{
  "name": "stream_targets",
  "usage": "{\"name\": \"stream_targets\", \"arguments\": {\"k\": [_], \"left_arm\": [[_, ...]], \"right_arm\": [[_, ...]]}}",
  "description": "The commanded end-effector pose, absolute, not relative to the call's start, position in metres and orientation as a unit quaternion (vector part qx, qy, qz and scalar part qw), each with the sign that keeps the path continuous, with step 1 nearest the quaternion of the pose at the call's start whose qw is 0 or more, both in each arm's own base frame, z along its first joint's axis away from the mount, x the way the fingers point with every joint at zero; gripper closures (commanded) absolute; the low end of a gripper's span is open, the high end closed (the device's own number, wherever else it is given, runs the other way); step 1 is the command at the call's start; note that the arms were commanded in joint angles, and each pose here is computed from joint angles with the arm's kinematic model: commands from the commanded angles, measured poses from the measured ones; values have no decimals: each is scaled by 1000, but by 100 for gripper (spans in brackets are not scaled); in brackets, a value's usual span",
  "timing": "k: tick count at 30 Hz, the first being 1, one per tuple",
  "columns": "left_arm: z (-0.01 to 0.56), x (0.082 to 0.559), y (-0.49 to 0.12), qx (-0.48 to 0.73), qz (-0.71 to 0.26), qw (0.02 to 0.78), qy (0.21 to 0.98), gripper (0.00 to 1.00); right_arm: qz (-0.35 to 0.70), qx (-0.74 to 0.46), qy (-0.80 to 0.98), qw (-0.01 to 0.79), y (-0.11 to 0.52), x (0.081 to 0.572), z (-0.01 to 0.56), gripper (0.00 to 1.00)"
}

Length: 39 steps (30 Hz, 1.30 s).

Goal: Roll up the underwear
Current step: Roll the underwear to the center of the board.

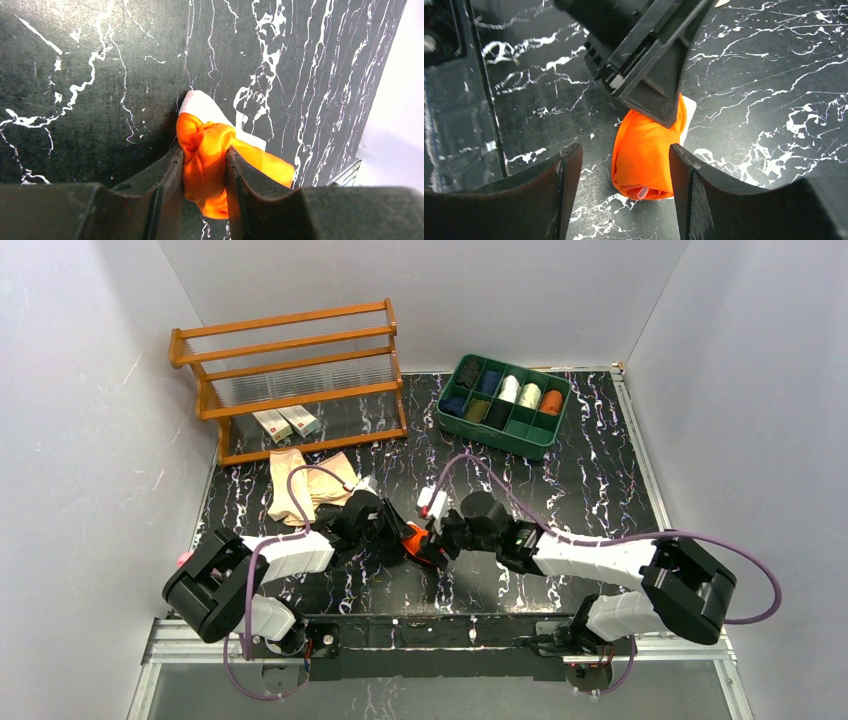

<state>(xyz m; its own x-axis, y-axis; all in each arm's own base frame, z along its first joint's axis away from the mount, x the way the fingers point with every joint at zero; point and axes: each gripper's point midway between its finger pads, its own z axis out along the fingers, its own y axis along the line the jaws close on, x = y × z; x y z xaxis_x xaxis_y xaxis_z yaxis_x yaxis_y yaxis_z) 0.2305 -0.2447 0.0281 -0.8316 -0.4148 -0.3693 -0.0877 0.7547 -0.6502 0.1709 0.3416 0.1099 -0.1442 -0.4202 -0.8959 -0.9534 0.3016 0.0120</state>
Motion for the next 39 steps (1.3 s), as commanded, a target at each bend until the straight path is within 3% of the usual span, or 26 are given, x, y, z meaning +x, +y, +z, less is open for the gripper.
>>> {"name": "stream_targets", "arguments": {"k": [1, 6, 11, 13, 15, 17, 20, 26, 30, 33, 39], "left_arm": [[-12, 194, -216, -125, -236, 193, 944, 79], [-11, 193, -215, -128, -237, 193, 943, 79], [-4, 195, -214, -133, -240, 204, 940, 77], [5, 199, -217, -133, -257, 217, 932, 71], [14, 203, -221, -131, -276, 233, 923, 58], [20, 206, -225, -131, -292, 243, 915, 47], [23, 206, -230, -134, -314, 246, 907, 37], [22, 204, -240, -143, -348, 236, 896, 33], [8, 200, -231, -152, -321, 224, 908, 30], [-8, 200, -221, -151, -284, 227, 919, 35], [-29, 193, -217, -135, -248, 205, 937, 72]], "right_arm": [[233, -542, 666, 456, 341, 189, 89, 30], [222, -571, 681, 402, 341, 180, 46, 40], [212, -543, 732, 353, 326, 171, 19, 70], [245, -525, 743, 336, 324, 163, 18, 75], [303, -498, 753, 307, 324, 156, 19, 79], [363, -465, 759, 275, 323, 152, 23, 81], [428, -419, 766, 235, 323, 149, 27, 80], [471, -386, 775, 172, 323, 144, 17, 78], [474, -324, 807, 138, 310, 158, 4, 78], [490, -305, 807, 128, 307, 161, 5, 76], [478, -314, 806, 156, 308, 172, 16, 53]]}}
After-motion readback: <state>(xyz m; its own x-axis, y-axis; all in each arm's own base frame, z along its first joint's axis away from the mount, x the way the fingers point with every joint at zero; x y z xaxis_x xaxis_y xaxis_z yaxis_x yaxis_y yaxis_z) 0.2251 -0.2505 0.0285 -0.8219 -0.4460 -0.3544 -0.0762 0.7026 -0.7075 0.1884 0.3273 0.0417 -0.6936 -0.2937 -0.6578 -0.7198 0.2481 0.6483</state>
